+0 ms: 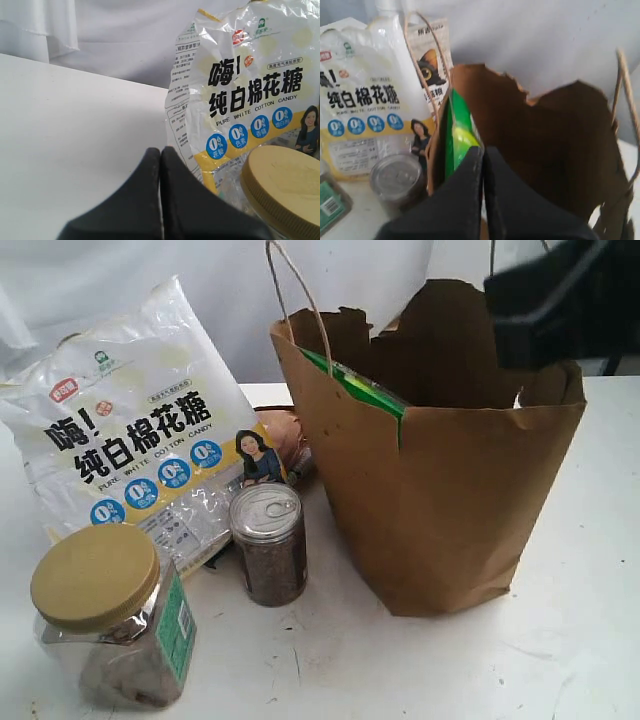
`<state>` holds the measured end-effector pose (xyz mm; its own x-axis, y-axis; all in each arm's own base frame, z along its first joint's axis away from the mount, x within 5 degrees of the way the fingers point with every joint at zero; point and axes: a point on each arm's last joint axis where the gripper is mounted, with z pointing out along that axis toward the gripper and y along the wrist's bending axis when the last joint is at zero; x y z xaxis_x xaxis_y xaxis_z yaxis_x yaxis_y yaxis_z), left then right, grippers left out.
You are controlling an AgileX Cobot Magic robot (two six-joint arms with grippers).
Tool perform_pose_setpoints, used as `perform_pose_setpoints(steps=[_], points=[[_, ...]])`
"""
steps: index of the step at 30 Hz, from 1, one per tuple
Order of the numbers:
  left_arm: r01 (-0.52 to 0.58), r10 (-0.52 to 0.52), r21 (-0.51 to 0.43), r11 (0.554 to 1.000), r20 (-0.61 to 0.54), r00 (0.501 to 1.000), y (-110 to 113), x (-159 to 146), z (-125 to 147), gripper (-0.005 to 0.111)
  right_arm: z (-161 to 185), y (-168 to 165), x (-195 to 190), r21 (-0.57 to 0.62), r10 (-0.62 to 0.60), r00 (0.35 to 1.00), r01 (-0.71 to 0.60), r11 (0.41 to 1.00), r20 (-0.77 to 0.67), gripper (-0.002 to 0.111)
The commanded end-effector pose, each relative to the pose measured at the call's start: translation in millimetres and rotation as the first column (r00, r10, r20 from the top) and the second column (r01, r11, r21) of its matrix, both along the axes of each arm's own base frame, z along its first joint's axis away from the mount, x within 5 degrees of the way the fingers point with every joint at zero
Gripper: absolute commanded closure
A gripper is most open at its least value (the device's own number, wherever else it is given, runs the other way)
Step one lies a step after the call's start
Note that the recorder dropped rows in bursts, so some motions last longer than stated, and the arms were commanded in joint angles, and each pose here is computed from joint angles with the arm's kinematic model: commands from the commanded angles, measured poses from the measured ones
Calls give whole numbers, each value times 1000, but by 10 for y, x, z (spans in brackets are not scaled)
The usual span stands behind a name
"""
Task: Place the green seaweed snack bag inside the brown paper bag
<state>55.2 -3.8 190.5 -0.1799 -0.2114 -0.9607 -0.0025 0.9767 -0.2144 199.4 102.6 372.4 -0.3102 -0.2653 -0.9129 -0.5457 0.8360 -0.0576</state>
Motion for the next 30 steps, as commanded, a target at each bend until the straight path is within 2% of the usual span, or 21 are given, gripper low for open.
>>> perform_pose_setpoints(steps=[1, 4, 9, 13, 16, 21, 26, 30], points=[[-4, 4, 3, 1000, 4, 1000, 3, -1, -9, 107, -360, -68, -139, 27, -29, 992, 33, 999, -124, 108], [-4, 4, 3, 1000, 4, 1000, 3, -1, -9, 107, -540, -82, -190, -5, -25, 981, 25, 1000, -191, 108], [-4, 4, 3, 1000, 4, 1000, 3, -1, -9, 107, -616, -92, -209, -31, -23, 976, 17, 999, -217, 108], [-4, 4, 3, 1000, 4, 1000, 3, -1, -9, 107, -619, -121, -192, -99, -25, 984, 8, 995, -176, 108], [-4, 4, 3, 1000, 4, 1000, 3, -1, -9, 107, -535, -214, -228, -135, -47, 995, 34, 990, -88, 108], [-4, 4, 3, 1000, 4, 1000, 3, -1, -9, 107, -483, -535, -423, -46, -188, 975, 194, 980, 119, 108], [-4, 4, 3, 1000, 4, 1000, 3, -1, -9, 107, -817, -866, -839, 52, -381, 908, 378, 924, 176, 108], [-4, 4, 3, 1000, 4, 1000, 3, -1, -9, 107, -1122, -972, -1127, 112, -471, 861, 458, 882, 194, 108]])
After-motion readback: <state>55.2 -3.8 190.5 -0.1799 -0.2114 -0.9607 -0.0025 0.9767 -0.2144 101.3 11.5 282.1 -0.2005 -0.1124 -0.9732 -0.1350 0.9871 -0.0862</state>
